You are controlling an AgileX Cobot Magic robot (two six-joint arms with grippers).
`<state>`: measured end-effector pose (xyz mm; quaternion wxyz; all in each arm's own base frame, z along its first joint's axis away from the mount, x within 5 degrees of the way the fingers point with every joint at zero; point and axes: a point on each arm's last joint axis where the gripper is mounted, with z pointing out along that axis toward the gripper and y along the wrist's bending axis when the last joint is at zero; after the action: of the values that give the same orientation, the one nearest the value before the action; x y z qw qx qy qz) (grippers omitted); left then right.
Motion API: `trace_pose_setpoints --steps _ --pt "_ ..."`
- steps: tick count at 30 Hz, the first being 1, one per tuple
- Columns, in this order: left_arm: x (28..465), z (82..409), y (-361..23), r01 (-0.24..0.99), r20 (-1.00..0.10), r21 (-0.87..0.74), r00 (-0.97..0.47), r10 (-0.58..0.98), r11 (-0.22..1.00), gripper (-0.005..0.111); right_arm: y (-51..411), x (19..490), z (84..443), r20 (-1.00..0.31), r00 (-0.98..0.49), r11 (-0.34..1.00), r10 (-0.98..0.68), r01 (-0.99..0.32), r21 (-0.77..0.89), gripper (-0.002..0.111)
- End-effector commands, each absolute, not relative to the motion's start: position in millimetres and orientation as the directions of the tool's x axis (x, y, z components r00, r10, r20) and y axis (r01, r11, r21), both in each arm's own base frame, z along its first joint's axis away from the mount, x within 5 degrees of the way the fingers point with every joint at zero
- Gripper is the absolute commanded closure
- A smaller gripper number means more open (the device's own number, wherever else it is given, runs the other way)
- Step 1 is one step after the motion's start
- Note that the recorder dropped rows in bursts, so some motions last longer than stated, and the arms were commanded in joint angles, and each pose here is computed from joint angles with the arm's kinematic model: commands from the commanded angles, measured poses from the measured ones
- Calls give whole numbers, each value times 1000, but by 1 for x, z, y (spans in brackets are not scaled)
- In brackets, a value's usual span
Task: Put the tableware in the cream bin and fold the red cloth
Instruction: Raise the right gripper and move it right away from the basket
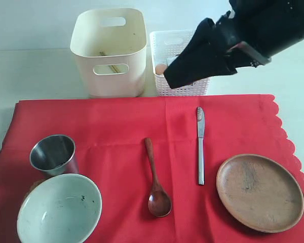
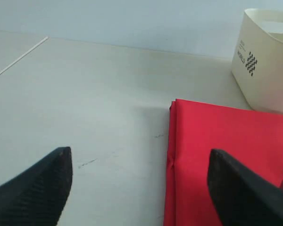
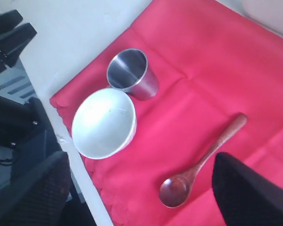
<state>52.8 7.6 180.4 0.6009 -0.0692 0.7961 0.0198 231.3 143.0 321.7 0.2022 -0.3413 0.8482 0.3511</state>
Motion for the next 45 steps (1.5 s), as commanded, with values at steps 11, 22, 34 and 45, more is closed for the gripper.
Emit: trace_pose_setpoints --steps 11,22,34,45 --pt "53 181 7 -130 -963 -58 -254 -90 990 31 127 236 311 -499 -728 669 -471 -663 336 30" --pt "59 210 8 -130 -959 -57 -268 -91 990 31 107 246 303 -416 -836 862 -358 -467 198 37" --pt "77 240 -4 39 -941 -54 -337 -38 998 31 92 242 319 -485 -821 918 -301 -388 87 51" --pt "111 260 -14 92 -896 -48 -445 -2 995 31 80 212 355 -611 -743 921 -273 -386 58 93"
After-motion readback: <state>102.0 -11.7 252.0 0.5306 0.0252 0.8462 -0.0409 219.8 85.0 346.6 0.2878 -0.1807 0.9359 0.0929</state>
